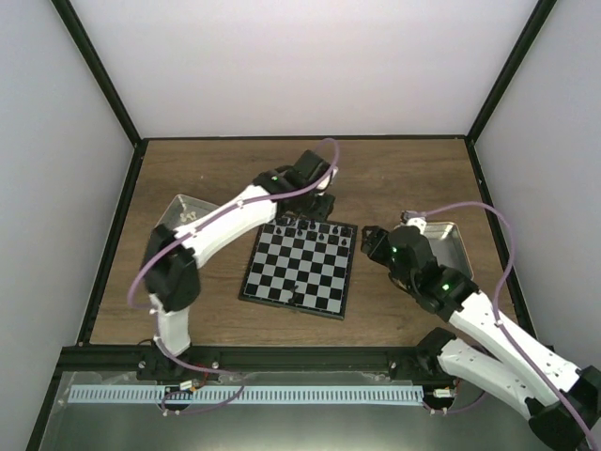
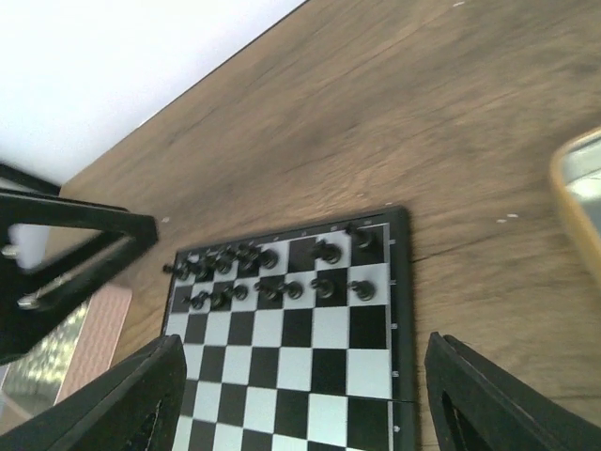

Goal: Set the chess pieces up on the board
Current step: Pick up the chess piece from the chessboard.

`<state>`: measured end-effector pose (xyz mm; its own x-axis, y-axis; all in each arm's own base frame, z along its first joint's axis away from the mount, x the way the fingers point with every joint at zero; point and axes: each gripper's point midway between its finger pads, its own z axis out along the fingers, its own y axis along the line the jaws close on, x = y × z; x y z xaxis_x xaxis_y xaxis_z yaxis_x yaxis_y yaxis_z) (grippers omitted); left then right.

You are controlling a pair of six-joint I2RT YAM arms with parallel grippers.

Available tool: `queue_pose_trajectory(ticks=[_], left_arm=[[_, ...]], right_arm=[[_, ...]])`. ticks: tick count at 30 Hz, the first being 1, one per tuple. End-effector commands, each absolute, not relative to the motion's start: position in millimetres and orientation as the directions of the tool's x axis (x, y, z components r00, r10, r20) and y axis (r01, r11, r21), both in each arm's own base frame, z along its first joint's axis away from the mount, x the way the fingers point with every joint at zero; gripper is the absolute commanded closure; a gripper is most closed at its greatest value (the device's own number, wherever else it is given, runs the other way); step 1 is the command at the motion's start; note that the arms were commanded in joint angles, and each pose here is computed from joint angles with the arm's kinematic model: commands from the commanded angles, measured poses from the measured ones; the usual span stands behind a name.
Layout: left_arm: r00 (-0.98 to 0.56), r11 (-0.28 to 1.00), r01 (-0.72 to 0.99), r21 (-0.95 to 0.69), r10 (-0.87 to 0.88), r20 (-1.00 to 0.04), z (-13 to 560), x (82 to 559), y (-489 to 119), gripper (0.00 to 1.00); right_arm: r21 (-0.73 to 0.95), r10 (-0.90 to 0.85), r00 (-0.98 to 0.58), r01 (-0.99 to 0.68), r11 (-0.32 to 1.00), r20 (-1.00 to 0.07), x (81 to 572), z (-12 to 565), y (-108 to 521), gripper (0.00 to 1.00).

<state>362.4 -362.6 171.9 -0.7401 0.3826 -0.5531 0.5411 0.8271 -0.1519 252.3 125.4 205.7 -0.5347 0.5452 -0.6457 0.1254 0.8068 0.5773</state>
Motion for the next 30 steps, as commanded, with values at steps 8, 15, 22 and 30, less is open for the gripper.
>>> queue_pose_trajectory(ticks=[8, 15, 22, 30], left_arm=[[-0.504, 0.942, 0.307, -0.133, 0.043, -0.863, 274, 354, -257, 0.40], [-0.335, 0.959, 0.205, -0.197, -0.121, -0.935, 306, 332, -202, 0.30], [-0.205, 0.968, 0.029, -0.249, -0.238, -0.949, 325, 318, -149, 0.29], [-0.122, 0.961, -0.048, -0.272, -0.276, -0.953, 337, 304, -119, 0.27]], right_arm=[[0.535, 0.206, -0.791, -0.174, 0.827, -0.575, 257, 170, 223, 0.32], [0.427, 0.028, -0.879, -0.204, 0.881, -0.477, 213, 121, 277, 0.34], [0.213, -0.143, -0.902, -0.247, 0.945, -0.408, 173, 82, 311, 0.33], [0.068, -0.177, -0.903, -0.220, 0.973, -0.391, 170, 61, 325, 0.46]])
